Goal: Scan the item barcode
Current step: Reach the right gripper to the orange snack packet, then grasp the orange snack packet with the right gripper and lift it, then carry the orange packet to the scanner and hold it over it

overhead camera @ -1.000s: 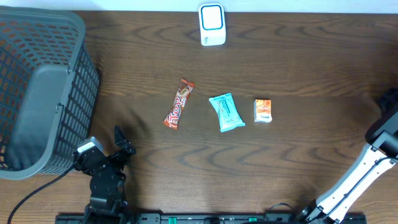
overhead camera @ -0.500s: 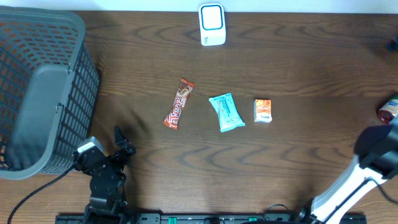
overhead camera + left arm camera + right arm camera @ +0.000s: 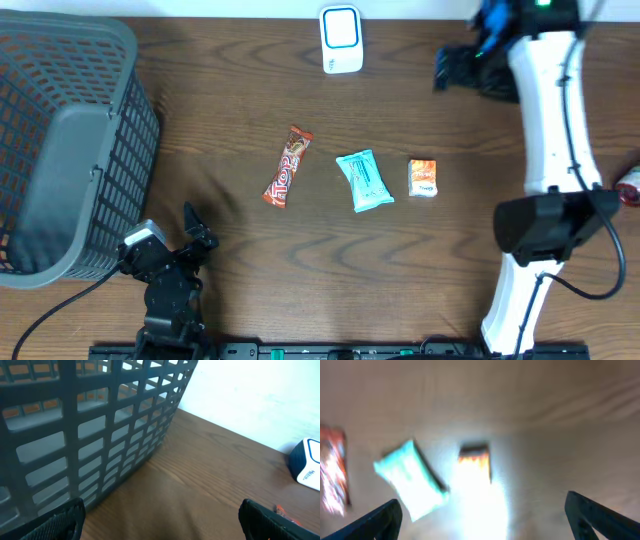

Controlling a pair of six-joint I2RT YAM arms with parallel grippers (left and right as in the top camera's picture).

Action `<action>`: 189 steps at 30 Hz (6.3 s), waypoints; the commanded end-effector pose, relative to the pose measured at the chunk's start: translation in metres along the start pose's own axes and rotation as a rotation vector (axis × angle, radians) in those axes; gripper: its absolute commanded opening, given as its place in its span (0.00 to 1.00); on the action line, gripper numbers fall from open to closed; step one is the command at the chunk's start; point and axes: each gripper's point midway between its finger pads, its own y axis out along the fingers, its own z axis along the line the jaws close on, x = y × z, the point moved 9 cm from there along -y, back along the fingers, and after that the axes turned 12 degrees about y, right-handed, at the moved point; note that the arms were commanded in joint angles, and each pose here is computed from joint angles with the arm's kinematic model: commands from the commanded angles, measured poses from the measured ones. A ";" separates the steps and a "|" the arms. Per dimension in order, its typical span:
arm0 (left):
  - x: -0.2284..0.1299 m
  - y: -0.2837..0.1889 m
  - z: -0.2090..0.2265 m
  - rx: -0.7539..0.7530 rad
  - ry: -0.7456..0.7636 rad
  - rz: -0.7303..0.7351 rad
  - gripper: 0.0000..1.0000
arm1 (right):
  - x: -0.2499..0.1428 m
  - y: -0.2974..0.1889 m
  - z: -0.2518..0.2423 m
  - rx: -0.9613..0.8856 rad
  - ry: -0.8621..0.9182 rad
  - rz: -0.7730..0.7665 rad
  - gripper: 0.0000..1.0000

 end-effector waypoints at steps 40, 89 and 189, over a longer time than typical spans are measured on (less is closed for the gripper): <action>-0.010 0.003 0.001 0.014 0.009 0.023 0.98 | -0.086 0.134 0.009 -0.405 0.094 0.120 0.01; -0.010 0.003 0.001 0.014 0.009 0.023 0.98 | -0.106 0.116 0.033 0.132 -0.025 0.278 0.32; -0.010 0.003 0.001 0.014 0.009 0.023 0.98 | -0.144 0.138 0.069 0.154 -0.211 0.634 0.53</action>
